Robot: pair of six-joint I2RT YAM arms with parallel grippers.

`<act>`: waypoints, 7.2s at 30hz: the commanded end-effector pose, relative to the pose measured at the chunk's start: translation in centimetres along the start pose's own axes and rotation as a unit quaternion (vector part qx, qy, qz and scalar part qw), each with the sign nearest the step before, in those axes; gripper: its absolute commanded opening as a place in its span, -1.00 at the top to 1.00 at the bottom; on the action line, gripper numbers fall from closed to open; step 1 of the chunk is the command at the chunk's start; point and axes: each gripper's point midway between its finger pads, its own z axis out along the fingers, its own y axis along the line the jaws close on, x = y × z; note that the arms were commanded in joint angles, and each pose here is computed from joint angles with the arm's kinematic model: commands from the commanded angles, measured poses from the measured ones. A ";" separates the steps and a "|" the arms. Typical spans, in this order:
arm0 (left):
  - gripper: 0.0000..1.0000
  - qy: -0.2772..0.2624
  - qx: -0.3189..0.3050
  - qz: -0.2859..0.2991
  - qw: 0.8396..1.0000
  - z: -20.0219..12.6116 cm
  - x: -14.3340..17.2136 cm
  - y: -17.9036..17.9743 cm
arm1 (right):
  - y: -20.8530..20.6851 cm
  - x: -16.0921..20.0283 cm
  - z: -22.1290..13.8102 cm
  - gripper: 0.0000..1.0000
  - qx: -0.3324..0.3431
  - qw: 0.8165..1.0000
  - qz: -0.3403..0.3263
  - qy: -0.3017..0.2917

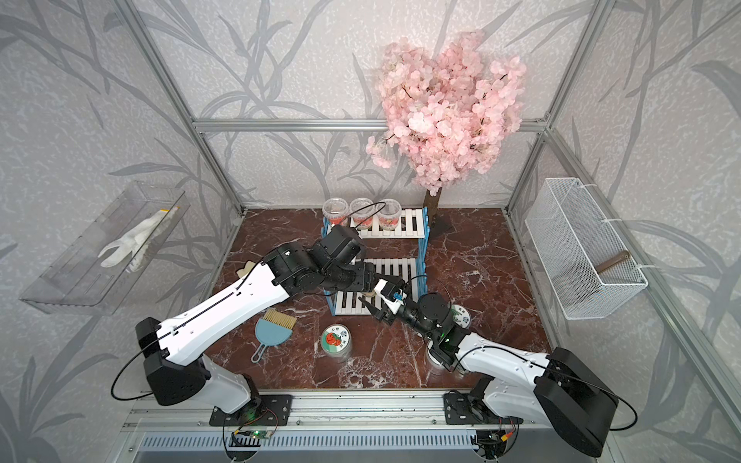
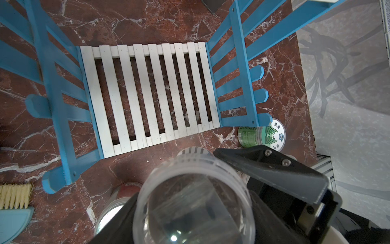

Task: Place the seed container on the shelf
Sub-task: Pick up the seed jar at the center of the board, then place the seed jar on the shelf.

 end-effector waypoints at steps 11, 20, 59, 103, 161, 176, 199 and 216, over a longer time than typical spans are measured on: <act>-0.34 -0.013 0.013 0.000 1.000 -0.8 -0.1 -0.2 | -0.8 -3.0 1.2 -0.46 0.014 0.998 0.016 -0.052; -0.34 -0.010 0.014 0.001 1.000 -0.7 0.1 -0.1 | -0.8 -2.8 1.2 -0.43 0.013 0.998 0.034 -0.047; -0.93 -0.030 0.062 0.010 0.998 -1.3 -0.3 -1.5 | -1.5 -1.5 0.0 -0.31 0.039 0.998 0.052 -0.020; -1.00 -0.200 0.166 -0.064 0.964 -3.8 -4.1 0.2 | -15.5 -10.8 -5.7 -0.32 0.230 0.959 0.137 -0.094; -1.00 -0.212 0.117 -0.036 0.970 -2.9 -2.9 3.7 | -21.4 -6.8 -1.5 -0.45 0.298 0.950 0.094 -0.017; -1.00 -0.203 0.116 -0.040 0.971 -2.4 -2.7 3.8 | -21.7 -6.7 -0.8 -0.35 0.291 0.953 0.078 0.003; -1.00 -0.197 0.122 -0.037 0.972 -2.3 -2.5 3.6 | -21.0 -6.1 -2.0 -0.56 0.291 0.952 0.086 0.033; -1.00 -0.188 0.130 -0.037 0.973 -2.1 -2.5 3.1 | -20.7 -6.1 -2.7 -0.36 0.286 0.953 0.082 0.048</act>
